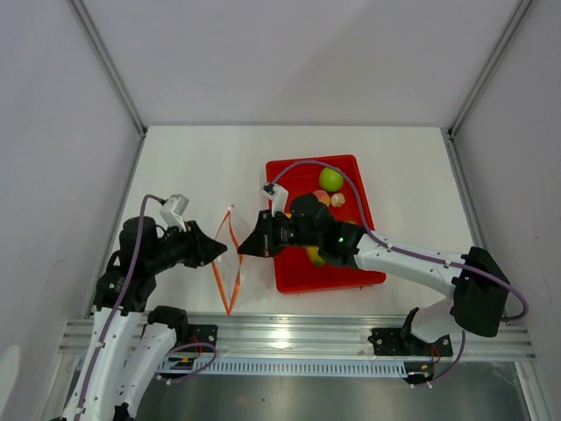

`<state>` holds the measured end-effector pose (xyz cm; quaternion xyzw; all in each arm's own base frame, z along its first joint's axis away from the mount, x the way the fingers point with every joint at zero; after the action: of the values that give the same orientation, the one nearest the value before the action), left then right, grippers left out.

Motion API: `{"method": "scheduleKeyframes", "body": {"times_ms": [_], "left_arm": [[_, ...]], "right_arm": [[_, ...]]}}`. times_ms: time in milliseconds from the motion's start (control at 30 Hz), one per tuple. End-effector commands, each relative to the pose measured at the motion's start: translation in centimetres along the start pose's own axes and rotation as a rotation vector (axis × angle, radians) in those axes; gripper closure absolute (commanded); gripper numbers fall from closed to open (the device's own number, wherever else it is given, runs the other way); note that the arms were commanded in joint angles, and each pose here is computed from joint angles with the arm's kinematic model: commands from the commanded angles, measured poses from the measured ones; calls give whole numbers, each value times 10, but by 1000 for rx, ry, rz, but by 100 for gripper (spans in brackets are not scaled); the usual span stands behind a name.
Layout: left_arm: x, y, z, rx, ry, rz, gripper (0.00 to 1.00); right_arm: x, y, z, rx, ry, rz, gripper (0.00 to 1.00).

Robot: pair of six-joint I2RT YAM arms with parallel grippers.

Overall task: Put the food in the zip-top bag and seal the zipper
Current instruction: Open the zipper of the food storage bag.

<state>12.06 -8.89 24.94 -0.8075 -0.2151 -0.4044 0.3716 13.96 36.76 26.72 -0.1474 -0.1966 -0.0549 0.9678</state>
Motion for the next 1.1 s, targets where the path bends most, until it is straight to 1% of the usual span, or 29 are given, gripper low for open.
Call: {"method": "scheduleKeyframes", "body": {"times_ms": [0,33,67,100,133,233,300,367,433,567,600,633,767,800,900,933,1000,1033,1067], "left_arm": [[8,-6,-5,1,17,-23,74],[7,-7,-5,3,17,-18,79],[7,-8,-4,14,27,-16,90],[12,-13,-6,28,40,-27,96],[9,-15,-6,47,32,-9,99],[12,-27,-4,124,66,-29,100],[13,-34,-2,175,76,-53,100],[14,-38,-2,200,86,-68,100],[16,-39,0,224,88,-63,99],[11,-27,-1,149,73,-19,99],[8,-20,2,133,62,-2,100],[8,-17,0,99,57,0,100],[8,-10,0,62,43,3,100],[8,-10,0,61,43,3,99],[9,-11,0,68,58,-2,99],[8,-11,0,67,61,5,99],[7,-11,0,62,60,9,99],[7,-10,0,55,62,8,100],[7,-9,0,49,63,8,100]], "right_arm": [[4,-4,4,32,-43,-35,100],[1,-4,-2,14,-35,-34,100],[1,-4,-7,1,-31,-36,100],[0,-3,-12,-16,-27,-36,100],[-3,-3,-20,-48,-22,-37,100],[-6,-5,-38,-124,-23,-40,100],[-5,-7,-51,-200,-26,-69,100],[-4,-12,-66,-297,-36,-81,100],[-5,-16,-76,-352,-31,-78,100],[-7,-18,-93,-380,16,-81,100],[-14,-15,-96,-373,22,-56,100],[-14,-12,-94,-358,23,-54,100],[-21,-6,-94,-392,23,-27,100],[-23,-6,-92,-396,23,-24,98],[-22,-8,-87,-408,14,-42,87],[-19,-8,-84,-415,6,-58,79],[-20,-10,-83,-438,-3,-57,70],[-19,-10,-78,-437,-15,-63,60],[-21,-12,-76,-446,-16,-58,56]]}}
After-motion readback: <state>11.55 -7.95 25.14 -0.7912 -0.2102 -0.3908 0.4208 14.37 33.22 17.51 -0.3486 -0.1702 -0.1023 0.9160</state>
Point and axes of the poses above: each gripper's point midway between its finger pads, its own y axis out along the fingers, its own z axis along the line the jaws close on, x = y × z, the point moved 7 cm from there along -y, back along the fingers, and after that the axes turned 14 degrees about y, right-handed, at the moved point
